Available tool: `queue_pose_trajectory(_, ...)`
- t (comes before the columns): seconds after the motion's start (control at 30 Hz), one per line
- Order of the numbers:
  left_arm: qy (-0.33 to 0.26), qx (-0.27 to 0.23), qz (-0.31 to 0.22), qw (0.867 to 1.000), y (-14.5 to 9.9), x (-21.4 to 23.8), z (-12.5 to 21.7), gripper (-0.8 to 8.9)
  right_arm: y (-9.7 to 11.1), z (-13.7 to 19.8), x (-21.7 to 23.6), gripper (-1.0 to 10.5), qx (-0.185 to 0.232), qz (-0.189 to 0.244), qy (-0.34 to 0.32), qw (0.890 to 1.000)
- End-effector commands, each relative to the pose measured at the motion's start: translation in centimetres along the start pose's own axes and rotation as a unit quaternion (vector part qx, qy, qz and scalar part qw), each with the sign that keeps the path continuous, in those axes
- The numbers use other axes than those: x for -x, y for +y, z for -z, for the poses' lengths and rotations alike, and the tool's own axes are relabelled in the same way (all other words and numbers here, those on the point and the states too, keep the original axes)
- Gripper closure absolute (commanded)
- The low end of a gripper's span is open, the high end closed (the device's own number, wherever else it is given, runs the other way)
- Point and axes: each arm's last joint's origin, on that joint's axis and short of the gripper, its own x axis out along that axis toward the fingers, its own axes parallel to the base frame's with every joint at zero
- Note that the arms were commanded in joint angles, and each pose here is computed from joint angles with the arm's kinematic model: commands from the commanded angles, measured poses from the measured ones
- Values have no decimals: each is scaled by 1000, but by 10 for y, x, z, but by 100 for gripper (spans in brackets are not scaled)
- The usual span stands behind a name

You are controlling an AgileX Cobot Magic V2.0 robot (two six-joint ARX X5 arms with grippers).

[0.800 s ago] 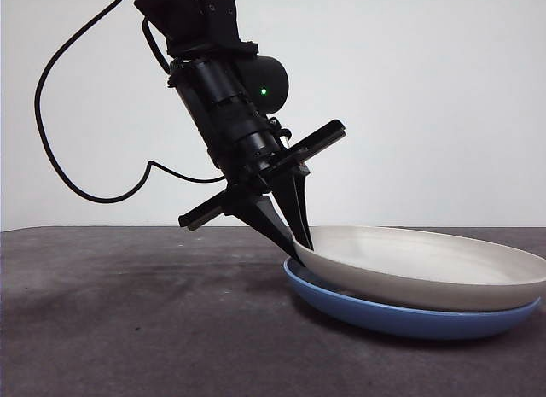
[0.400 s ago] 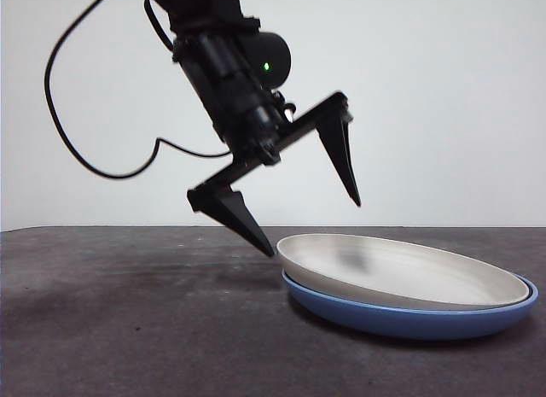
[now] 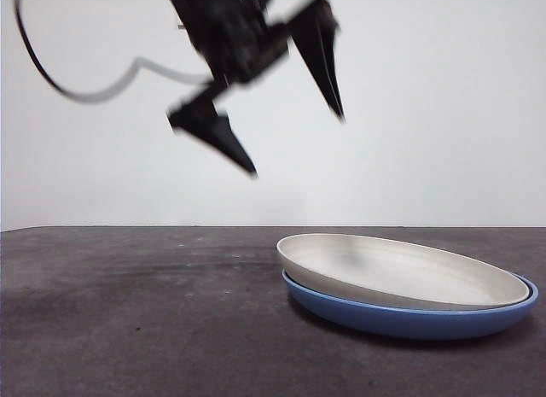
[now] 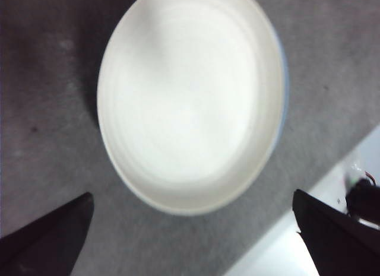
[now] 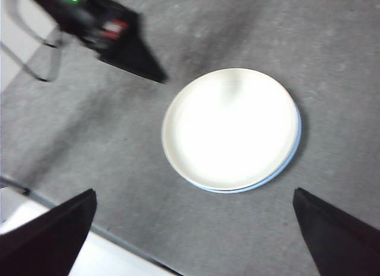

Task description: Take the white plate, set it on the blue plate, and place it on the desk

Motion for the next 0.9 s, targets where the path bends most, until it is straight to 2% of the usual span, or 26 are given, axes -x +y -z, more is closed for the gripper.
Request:
queue_pose_trajectory(0.03, -36, -63, 3, 997, -19, 40, 11, 116, 0, -4, 0, 233, -12, 13, 2, 1000)
queue_pose_trajectory(0.2, -84, -115, -6, 990, -38, 98, 44, 117, -5, -10, -11, 233, -34, 18, 35, 999)
queue_pose_trajectory(0.47, -166, -185, -26, 968, -57, 173, 107, 117, -19, -30, -44, 233, -74, 30, 101, 992)
queue_pose_trajectory(0.67, -210, -217, -31, 953, -59, 204, 156, 117, -30, -44, -70, 233, -86, 34, 128, 987)
queue_pose_trajectory(0.9, -247, -241, -32, 938, -50, 213, 203, 125, -43, -57, -99, 232, -95, 37, 146, 984)
